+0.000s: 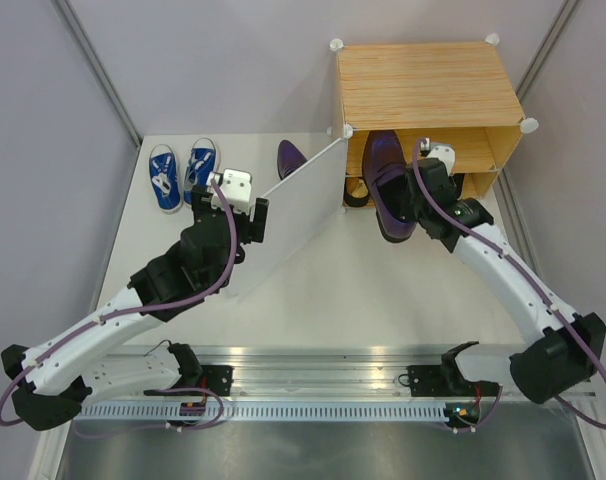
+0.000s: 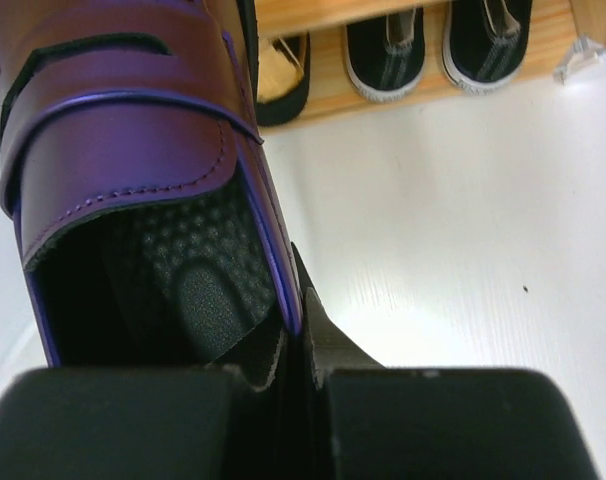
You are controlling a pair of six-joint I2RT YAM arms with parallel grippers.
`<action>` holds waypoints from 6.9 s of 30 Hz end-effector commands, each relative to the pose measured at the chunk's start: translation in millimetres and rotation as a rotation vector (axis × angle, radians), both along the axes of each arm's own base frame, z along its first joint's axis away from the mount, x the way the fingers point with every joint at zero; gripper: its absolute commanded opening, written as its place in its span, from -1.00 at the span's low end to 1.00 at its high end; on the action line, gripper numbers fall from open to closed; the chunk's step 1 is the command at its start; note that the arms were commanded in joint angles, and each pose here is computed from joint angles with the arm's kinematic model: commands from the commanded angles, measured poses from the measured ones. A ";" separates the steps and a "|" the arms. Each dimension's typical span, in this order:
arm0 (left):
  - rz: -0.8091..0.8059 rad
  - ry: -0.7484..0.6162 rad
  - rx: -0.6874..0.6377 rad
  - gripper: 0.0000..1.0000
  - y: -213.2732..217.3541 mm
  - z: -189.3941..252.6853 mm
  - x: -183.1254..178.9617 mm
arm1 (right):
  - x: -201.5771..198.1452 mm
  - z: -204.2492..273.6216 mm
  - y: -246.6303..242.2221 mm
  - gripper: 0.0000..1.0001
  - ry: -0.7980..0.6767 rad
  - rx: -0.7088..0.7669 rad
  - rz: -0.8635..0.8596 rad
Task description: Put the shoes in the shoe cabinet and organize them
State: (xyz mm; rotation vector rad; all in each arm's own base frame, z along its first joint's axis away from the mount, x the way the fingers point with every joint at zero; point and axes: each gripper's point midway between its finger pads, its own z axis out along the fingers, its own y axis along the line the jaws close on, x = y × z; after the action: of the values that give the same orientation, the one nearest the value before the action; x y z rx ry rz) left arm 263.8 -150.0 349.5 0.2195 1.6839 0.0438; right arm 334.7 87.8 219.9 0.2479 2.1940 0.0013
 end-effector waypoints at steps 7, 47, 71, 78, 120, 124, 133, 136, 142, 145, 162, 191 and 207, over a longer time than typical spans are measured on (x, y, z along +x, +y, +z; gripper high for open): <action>-0.010 -0.014 0.022 0.71 -5.8 0.6 2.3 | 105.5 93.1 11.5 -0.99 -0.278 0.153 -0.059; -0.048 0.012 0.049 0.74 -18.5 -10.9 5.2 | 196.1 79.2 50.6 0.32 -0.286 0.325 -0.016; -0.043 0.026 0.082 0.75 -21.6 -18.6 8.5 | 120.5 113.8 50.5 0.49 -0.334 0.311 0.204; -0.027 0.012 0.087 0.77 -17.0 -15.9 8.8 | 78.8 62.0 40.3 0.63 -0.336 0.252 0.260; 0.038 -0.015 0.117 -0.21 0.6 -18.5 18.8 | 149.0 21.8 73.1 0.32 -0.348 0.231 0.370; 0.031 -0.013 0.114 -0.21 -0.7 -19.0 18.7 | 154.4 22.2 76.1 0.26 -0.349 0.232 0.380; 0.010 -0.002 0.115 -0.23 -5.2 -21.5 18.5 | 165.2 20.2 83.5 0.23 -0.346 0.252 0.391; 0.007 0.000 0.115 -0.24 -6.5 -22.1 18.5 | 167.9 18.8 84.7 0.23 -0.344 0.254 0.388; 0.000 0.002 0.110 -0.24 -7.7 -21.9 18.2 | 170.9 12.1 86.2 0.43 -0.335 0.243 0.392; -0.005 0.004 0.111 -0.23 -8.4 -22.3 18.0 | 168.7 3.8 83.4 0.61 -0.334 0.195 0.386; -0.013 0.015 0.124 -0.20 -11.7 -26.9 18.9 | 185.1 -25.8 85.6 0.89 -0.414 0.030 0.286; -0.047 0.025 0.124 -0.19 -19.5 -29.6 17.3 | 180.6 -65.1 102.2 0.22 -0.403 0.111 0.349; -0.054 0.026 0.121 -0.19 -20.5 -28.9 16.4 | 187.7 -48.5 114.6 0.18 -0.440 0.191 0.371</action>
State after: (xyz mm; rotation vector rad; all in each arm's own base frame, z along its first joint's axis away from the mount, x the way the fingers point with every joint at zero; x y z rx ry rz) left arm 281.4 -163.0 326.9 0.3215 1.6822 0.1222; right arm 526.8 187.2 203.8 -0.0668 1.6698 0.3255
